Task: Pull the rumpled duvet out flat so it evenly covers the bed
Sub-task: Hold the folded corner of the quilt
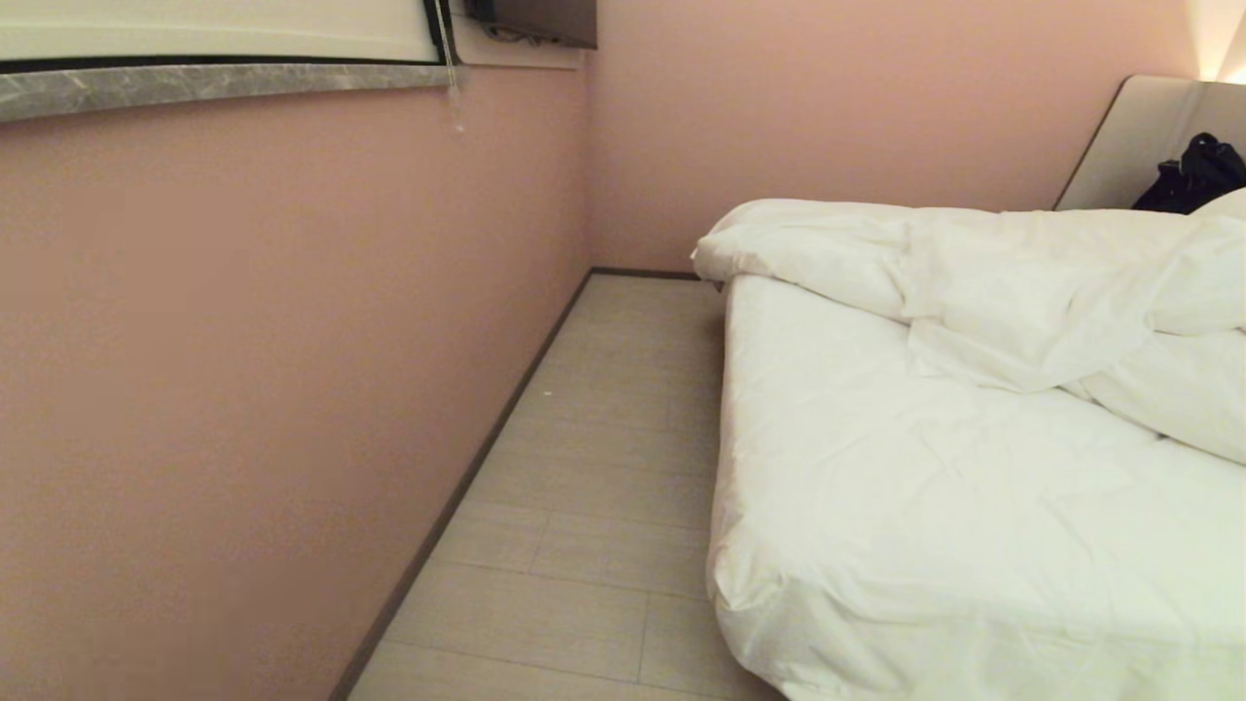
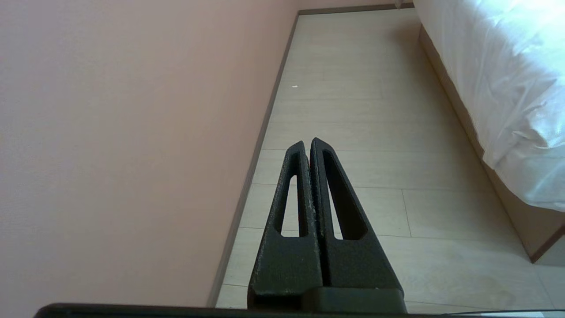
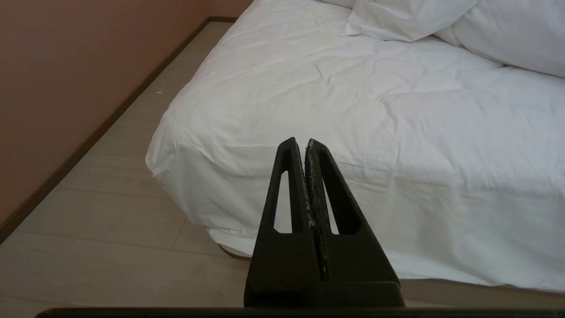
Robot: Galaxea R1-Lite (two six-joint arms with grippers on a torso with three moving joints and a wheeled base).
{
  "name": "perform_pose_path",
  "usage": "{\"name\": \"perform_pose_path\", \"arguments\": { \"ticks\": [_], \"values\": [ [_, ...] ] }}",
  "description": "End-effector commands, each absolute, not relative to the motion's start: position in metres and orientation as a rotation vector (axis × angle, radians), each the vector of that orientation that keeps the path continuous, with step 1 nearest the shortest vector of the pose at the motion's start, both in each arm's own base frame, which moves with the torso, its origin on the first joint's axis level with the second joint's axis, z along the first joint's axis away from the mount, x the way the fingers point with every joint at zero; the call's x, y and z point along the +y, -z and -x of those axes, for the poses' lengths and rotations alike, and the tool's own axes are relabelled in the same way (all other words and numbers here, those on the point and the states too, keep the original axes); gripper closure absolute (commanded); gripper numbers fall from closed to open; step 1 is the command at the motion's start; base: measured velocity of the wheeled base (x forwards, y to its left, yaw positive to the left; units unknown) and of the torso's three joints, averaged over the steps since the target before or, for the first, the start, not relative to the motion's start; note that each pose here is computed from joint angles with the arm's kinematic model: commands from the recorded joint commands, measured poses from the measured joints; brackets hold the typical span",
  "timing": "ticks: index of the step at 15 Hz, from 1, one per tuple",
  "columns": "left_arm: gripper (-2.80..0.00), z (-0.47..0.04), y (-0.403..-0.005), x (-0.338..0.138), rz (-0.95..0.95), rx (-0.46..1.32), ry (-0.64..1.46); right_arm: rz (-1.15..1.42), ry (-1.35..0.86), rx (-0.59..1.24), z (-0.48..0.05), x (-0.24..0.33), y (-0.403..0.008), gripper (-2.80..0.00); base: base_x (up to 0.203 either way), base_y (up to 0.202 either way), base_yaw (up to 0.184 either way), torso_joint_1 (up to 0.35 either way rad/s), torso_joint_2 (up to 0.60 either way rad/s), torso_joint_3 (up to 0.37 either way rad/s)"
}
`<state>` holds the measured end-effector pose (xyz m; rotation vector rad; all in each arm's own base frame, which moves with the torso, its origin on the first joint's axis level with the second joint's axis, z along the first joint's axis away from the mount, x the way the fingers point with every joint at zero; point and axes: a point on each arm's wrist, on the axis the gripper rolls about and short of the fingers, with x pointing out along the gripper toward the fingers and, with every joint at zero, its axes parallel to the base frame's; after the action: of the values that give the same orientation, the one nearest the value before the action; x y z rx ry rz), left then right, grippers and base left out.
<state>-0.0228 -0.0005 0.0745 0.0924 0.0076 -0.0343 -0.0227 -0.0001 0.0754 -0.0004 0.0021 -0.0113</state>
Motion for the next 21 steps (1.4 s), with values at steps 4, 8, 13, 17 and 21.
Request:
{"name": "perform_pose_path", "arguments": {
  "ticks": [4, 8, 13, 17, 21],
  "values": [
    [0.0, 0.0229, -0.075, -0.0005, -0.089, 0.006, 0.034, 0.0, 0.011, 0.003, 0.0227, -0.0001, -0.0754, 0.0, 0.002, -0.154, 0.004, 0.002, 0.0, 0.002],
    [0.0, 0.0229, -0.075, -0.0006, -0.087, 0.006, 0.034, 0.0, 0.011, 0.003, 0.0227, -0.0001, -0.0754, 0.0, 0.0, -0.196, 0.001, 0.005, 0.0, 0.001],
    [0.0, 0.0229, -0.0747, -0.0005, -0.087, 0.007, 0.033, 0.002, 0.011, 0.003, 0.0227, -0.0001, -0.0754, 0.0, 0.0, -0.191, 0.001, 0.0, 0.0, 0.003],
    [0.0, 0.0229, -0.0749, -0.0006, -0.086, 0.006, 0.034, 0.001, 0.011, 0.003, 0.0227, -0.0001, -0.0754, 0.0, 0.0, -0.192, 0.001, 0.003, 0.01, 0.003],
    [0.0, 0.0229, -0.075, -0.0006, -0.092, 0.006, 0.034, 0.002, 0.011, 0.003, 0.0227, -0.0001, -0.0754, 0.0, 0.0, -0.193, 0.001, 0.001, 0.0, 0.002]
  ]
}}
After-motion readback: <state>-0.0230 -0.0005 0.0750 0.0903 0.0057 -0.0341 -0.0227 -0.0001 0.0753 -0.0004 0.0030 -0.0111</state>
